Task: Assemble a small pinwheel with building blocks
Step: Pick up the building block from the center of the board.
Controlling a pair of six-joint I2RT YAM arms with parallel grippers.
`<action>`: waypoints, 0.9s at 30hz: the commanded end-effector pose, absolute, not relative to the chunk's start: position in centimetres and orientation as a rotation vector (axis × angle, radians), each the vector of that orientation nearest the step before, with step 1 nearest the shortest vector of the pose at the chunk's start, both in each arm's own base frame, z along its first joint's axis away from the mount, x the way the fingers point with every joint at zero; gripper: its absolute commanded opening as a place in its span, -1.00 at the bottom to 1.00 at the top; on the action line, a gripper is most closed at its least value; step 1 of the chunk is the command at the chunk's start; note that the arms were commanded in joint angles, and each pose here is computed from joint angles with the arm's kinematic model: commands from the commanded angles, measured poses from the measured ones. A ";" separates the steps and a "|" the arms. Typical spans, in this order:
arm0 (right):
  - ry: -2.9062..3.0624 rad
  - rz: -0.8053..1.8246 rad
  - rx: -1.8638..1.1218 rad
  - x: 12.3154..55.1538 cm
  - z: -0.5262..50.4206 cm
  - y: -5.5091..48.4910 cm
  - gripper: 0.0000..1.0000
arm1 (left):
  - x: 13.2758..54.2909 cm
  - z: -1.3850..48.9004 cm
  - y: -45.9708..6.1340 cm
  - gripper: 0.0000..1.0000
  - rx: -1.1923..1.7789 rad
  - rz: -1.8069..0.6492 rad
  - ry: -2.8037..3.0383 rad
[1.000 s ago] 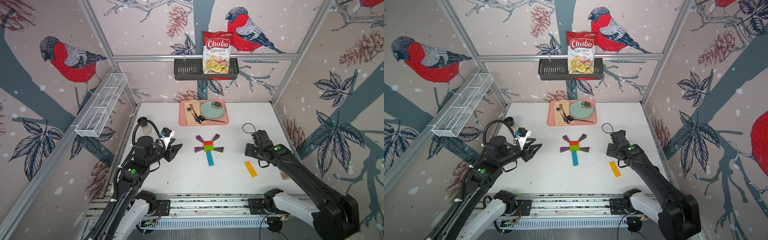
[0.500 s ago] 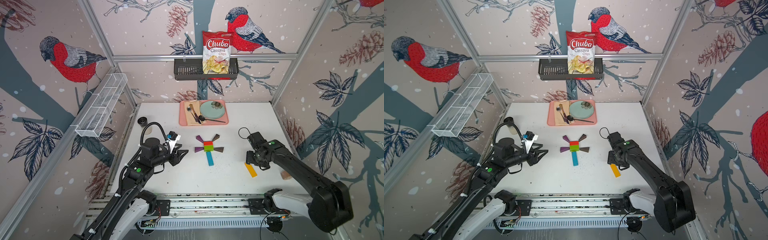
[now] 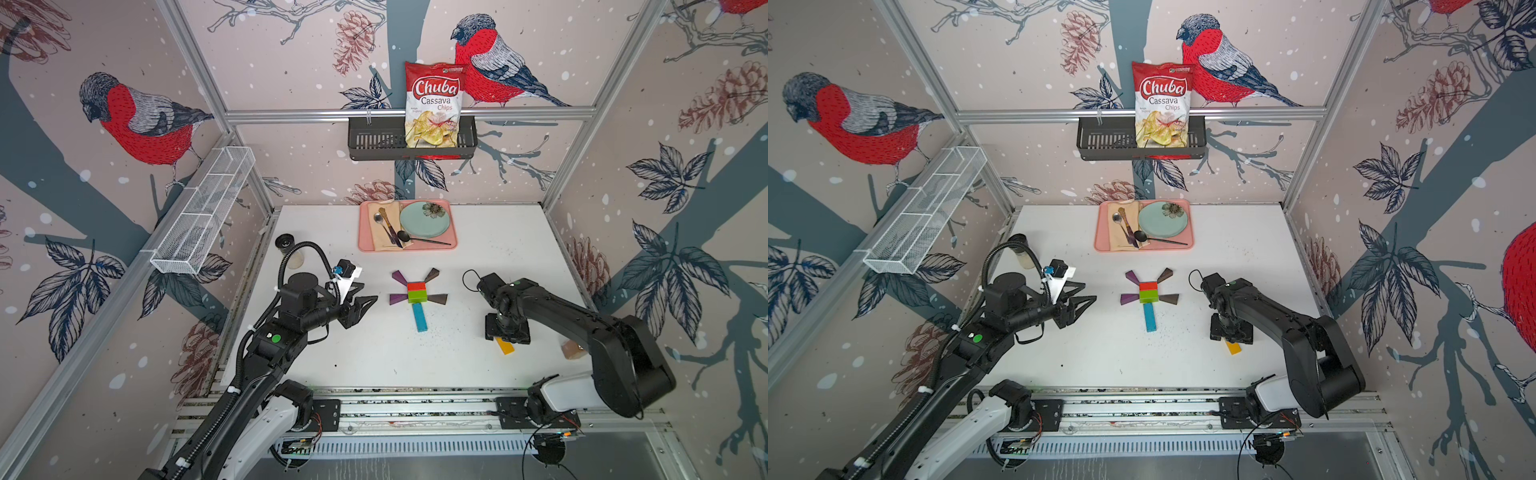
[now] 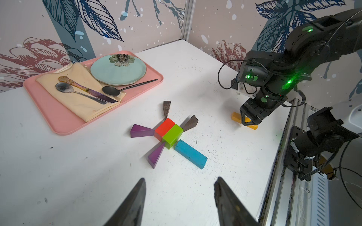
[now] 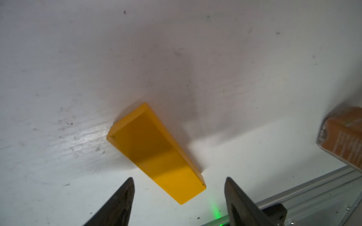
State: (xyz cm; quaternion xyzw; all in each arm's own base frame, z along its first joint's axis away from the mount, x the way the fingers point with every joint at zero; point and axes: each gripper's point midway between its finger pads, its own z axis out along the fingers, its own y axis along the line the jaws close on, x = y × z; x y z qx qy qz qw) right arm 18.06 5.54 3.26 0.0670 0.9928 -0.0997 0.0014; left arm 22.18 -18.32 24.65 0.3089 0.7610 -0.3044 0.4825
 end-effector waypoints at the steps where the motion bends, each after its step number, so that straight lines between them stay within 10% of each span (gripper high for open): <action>1: 3.144 -0.273 0.232 18.1 2.8 5.7 0.49 | 22.3 24.8 -18.4 0.12 0.769 -0.733 1.831; 13: 3.099 -0.082 0.127 20.0 0.5 9.9 0.37 | 22.4 25.5 -18.3 0.12 0.766 -0.719 1.825; 27: 3.016 -0.035 0.117 20.5 0.9 10.6 -0.27 | 22.2 25.9 -18.0 0.12 0.752 -0.707 1.813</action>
